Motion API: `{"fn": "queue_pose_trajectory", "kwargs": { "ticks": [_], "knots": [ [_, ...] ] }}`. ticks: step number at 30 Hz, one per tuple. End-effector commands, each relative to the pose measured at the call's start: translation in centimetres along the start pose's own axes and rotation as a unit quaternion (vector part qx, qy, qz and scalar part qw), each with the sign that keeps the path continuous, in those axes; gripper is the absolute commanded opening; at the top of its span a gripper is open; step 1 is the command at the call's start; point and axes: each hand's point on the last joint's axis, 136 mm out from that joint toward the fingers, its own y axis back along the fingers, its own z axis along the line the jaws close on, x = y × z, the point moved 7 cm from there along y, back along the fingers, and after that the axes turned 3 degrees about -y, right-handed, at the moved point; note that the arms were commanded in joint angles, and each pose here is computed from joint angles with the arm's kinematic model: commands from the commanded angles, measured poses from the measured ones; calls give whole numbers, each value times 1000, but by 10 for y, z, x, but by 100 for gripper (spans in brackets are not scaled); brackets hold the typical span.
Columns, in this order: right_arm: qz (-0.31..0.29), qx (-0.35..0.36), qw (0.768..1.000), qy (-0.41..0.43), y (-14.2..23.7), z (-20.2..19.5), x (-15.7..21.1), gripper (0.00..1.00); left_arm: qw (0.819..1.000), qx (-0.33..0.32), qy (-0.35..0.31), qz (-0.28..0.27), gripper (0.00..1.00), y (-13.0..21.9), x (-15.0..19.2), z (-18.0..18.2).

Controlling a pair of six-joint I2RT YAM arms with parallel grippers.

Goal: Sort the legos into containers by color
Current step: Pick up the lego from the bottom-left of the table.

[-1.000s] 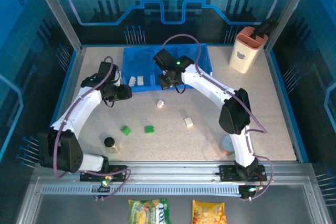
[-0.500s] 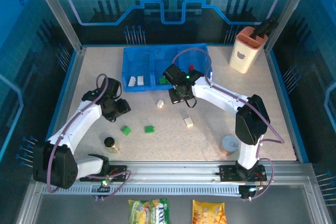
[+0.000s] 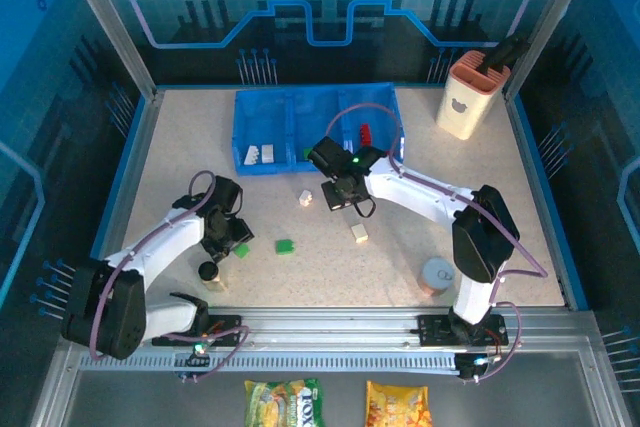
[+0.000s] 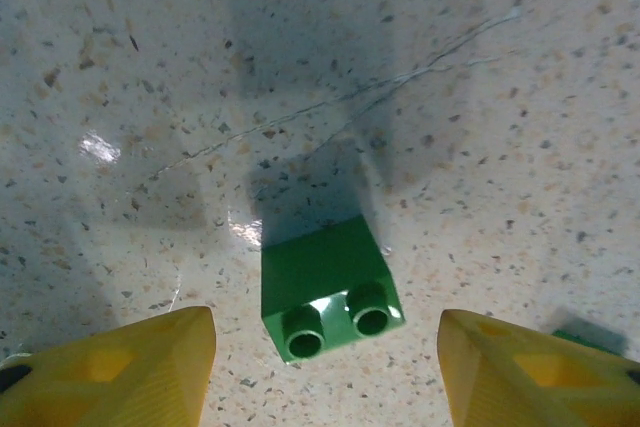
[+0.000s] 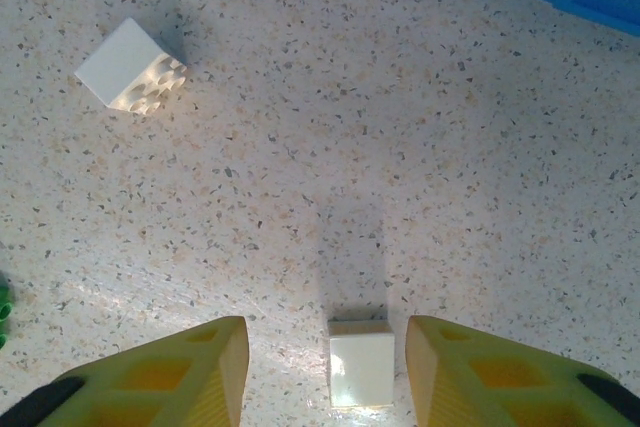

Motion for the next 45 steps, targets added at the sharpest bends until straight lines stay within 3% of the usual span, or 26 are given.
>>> {"fn": "queue_pose_trajectory", "kwargs": {
  "ticks": [1, 6, 19, 39, 45],
  "knots": [
    [-16, 6, 1000, -5, 12, 0, 0, 46, 1000, 4, 16, 17, 62, -12, 4, -2],
    [-18, 14, 1000, 2, 15, 1, 1, 46, 999, 5, 20, 28, 57, -23, 6, -2],
    [-14, 28, 999, 13, 13, 6, 8, 45, 999, 16, 14, 26, 31, -23, 5, -4],
    [-22, 25, 999, 12, 15, 14, 14, 43, 991, 105, -82, -31, 29, 23, -13, -36],
    [-26, 30, 999, 18, 19, 12, 12, 43, 987, 127, -83, -45, 27, 35, -18, -46]
  ]
}}
